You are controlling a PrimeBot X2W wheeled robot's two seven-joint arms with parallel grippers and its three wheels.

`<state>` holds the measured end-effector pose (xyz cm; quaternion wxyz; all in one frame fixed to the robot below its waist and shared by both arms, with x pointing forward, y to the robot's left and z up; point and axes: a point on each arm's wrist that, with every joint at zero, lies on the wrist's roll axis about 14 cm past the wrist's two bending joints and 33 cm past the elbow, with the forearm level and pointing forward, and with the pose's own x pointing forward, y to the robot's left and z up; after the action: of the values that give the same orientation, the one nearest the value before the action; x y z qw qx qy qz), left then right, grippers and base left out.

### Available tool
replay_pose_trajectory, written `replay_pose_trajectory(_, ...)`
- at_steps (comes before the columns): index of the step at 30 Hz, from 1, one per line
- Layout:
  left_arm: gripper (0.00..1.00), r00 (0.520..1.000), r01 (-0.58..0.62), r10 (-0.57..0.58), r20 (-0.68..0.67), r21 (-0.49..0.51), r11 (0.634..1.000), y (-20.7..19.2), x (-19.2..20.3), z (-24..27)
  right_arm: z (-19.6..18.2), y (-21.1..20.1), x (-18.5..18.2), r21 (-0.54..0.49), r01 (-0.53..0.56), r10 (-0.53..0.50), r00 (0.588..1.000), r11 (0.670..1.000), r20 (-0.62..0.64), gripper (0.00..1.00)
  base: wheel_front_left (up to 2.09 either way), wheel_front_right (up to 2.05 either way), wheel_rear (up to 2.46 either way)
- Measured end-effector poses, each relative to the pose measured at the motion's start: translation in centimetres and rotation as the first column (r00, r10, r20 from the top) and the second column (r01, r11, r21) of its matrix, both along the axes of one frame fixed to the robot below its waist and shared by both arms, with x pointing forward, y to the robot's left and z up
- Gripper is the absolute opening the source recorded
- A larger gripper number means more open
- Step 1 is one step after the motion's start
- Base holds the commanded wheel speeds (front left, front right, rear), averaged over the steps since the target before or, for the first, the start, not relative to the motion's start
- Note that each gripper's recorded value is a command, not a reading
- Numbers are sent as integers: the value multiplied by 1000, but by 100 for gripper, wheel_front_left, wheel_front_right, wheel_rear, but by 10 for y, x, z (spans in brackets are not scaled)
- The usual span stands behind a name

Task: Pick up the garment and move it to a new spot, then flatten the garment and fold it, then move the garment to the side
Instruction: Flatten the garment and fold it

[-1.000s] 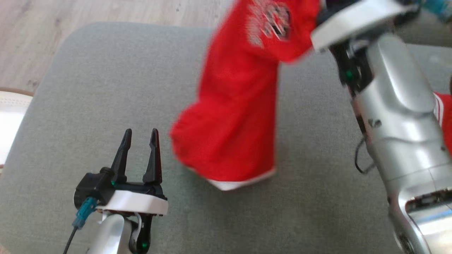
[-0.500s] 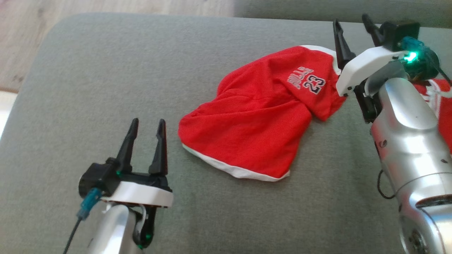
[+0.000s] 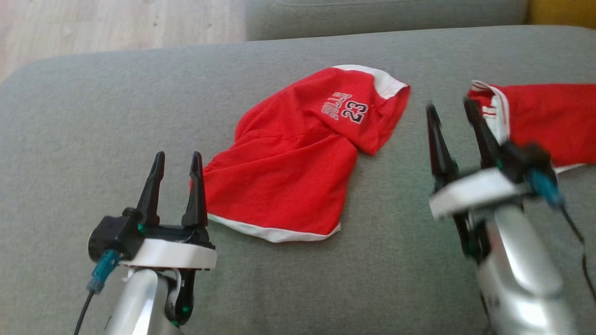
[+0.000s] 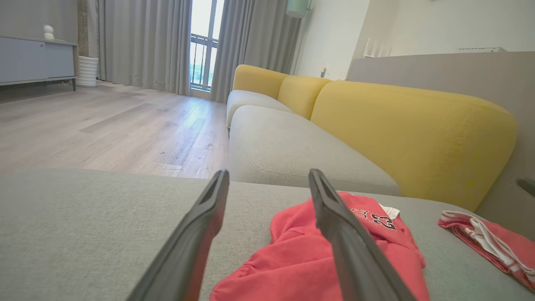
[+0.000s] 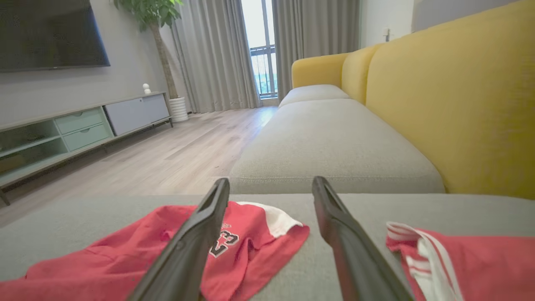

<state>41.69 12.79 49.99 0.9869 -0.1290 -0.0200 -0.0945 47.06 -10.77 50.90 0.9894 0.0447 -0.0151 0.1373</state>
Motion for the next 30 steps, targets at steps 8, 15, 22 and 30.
replay_pose_trajectory(8,100,1000,24,-24,-15,5,1000,-9,-8,-5,-37,-20,-65,83,71,-64,994,994,-90,100,0,0,0)
replay_pose_trajectory(15,100,1000,14,-14,-25,7,1000,-5,-10,-9,-38,-14,-72,106,60,-49,994,993,-99,100,0,0,0)
replay_pose_trajectory(22,100,999,-4,5,-36,11,1000,2,-13,-12,-51,11,-73,73,-22,34,984,997,-177,100,0,0,0)
replay_pose_trajectory(30,100,998,-31,32,-58,17,999,13,-18,-19,-93,61,-94,38,-194,194,908,980,-372,100,0,0,0)
